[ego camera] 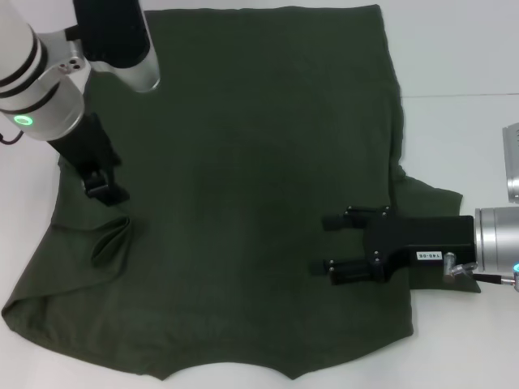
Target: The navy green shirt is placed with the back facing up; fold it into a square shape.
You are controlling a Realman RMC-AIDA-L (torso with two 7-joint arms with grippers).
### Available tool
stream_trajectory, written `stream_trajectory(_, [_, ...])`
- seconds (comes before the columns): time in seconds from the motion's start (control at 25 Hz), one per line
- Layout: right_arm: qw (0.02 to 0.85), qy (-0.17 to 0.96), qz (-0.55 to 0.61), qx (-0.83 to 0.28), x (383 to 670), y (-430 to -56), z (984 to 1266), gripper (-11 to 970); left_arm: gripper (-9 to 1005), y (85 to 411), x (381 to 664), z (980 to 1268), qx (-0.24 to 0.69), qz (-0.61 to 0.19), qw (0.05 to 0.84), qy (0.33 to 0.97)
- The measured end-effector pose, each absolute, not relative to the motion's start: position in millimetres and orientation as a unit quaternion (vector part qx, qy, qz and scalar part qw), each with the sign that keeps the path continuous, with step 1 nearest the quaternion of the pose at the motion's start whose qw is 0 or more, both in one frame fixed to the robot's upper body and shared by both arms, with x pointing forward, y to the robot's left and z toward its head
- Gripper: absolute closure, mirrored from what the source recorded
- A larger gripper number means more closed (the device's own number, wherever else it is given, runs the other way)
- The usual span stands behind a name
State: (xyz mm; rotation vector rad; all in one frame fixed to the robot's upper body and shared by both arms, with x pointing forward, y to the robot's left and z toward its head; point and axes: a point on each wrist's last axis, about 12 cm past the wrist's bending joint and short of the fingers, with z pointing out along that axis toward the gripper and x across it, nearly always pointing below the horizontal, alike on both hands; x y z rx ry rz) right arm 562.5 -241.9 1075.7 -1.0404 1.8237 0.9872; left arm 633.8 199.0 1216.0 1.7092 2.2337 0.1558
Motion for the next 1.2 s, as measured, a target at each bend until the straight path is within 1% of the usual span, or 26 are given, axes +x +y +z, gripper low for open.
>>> stream_trajectory(0.16, [0.405, 0.719, 0.390, -0.408, 561.9, -244.3, 1076.9, 53, 529, 217.2, 635.4, 1212.3, 0.570, 0.061, 0.160, 0.804])
stream_trajectory(0.2, [0.408, 0.717, 0.391, -0.408, 561.8, -244.7, 1077.7, 53, 489, 217.2, 635.4, 1212.3, 0.570, 0.061, 0.160, 0.804])
stream_trajectory(0.4, [0.431, 0.701, 0.395, -0.410, 564.2, -248.4, 1087.4, 53, 291, 242.7, 630.8, 1202.7, 0.523, 0.039, 0.149, 0.838])
stream_trajectory(0.52, [0.442, 0.690, 0.393, -0.416, 567.3, -249.6, 1094.8, 53, 163, 243.4, 629.4, 1196.0, 0.517, 0.030, 0.144, 0.843])
stream_trajectory(0.6, [0.446, 0.686, 0.391, -0.421, 570.0, -248.9, 1098.7, 80, 77, 240.9, 630.3, 1190.4, 0.514, 0.025, 0.139, 0.846])
stream_trajectory(0.76, [0.451, 0.683, 0.384, -0.427, 574.5, -248.6, 1102.7, 134, 73, 236.2, 632.8, 1180.0, 0.510, 0.024, 0.137, 0.849])
stream_trajectory(0.92, [0.454, 0.682, 0.381, -0.429, 576.8, -248.9, 1105.3, 135, 71, 235.5, 635.9, 1176.1, 0.508, 0.026, 0.139, 0.850])
stream_trajectory(1.2, [0.457, 0.682, 0.380, -0.426, 578.4, -251.2, 1107.5, 135, 72, 233.0, 645.4, 1164.3, 0.511, 0.054, 0.145, 0.846])
